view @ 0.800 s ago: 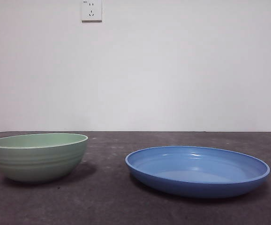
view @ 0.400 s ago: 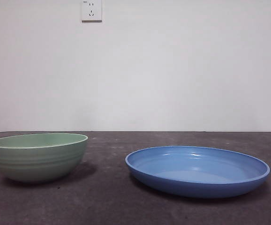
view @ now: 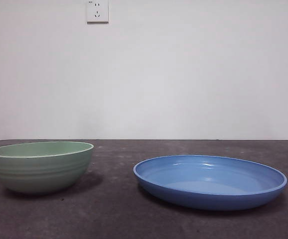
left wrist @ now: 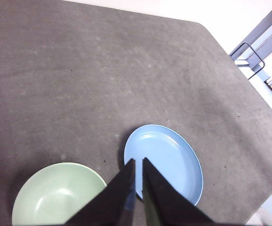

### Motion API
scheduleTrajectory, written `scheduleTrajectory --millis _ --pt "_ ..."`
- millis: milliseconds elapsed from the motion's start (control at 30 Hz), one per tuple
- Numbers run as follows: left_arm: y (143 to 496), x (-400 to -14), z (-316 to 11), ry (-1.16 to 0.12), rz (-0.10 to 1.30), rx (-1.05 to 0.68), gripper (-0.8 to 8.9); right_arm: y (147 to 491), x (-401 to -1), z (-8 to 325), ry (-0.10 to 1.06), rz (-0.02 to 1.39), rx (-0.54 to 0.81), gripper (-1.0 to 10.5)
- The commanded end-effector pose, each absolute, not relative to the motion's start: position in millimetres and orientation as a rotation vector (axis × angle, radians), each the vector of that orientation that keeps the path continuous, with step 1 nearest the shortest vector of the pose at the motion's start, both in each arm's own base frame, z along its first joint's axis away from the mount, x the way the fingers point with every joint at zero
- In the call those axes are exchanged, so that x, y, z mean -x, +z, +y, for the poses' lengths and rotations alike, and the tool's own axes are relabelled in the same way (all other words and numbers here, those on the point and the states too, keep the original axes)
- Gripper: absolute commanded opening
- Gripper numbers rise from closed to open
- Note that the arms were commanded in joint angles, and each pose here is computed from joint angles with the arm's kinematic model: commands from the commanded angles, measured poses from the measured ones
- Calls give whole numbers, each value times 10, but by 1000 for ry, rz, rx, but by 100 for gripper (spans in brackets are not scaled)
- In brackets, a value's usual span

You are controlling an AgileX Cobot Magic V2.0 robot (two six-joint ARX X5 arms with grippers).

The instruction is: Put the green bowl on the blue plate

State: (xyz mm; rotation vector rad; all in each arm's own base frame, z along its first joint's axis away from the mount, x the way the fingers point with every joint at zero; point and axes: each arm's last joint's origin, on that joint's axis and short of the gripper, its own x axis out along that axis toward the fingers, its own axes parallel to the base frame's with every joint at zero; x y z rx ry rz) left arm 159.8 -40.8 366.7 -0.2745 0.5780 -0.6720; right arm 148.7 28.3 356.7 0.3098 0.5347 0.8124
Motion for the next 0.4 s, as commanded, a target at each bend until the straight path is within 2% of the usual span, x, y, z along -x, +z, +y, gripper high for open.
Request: scheduleTrajectory --millis 33,100,167,267,333,400 --pt "3735 -1610 -413 -686 545 258 127 3624 -1490 288 829 506 -284 14" --pt "3734 -1611 -413 -686 545 258 207 3624 -1490 288 832 501 -271 42" --pt "3734 -1611 -413 -686 544 257 309 3624 -1490 288 832 500 -271 143" --pt "3734 -1611 -413 -686 544 258 421 3624 -1489 288 832 501 -271 314" --pt "3734 -1611 -413 -686 545 258 492 3624 -1490 288 831 501 -272 480" --pt "3734 -1611 -413 -686 544 258 557 3624 -1490 288 831 501 -272 577"
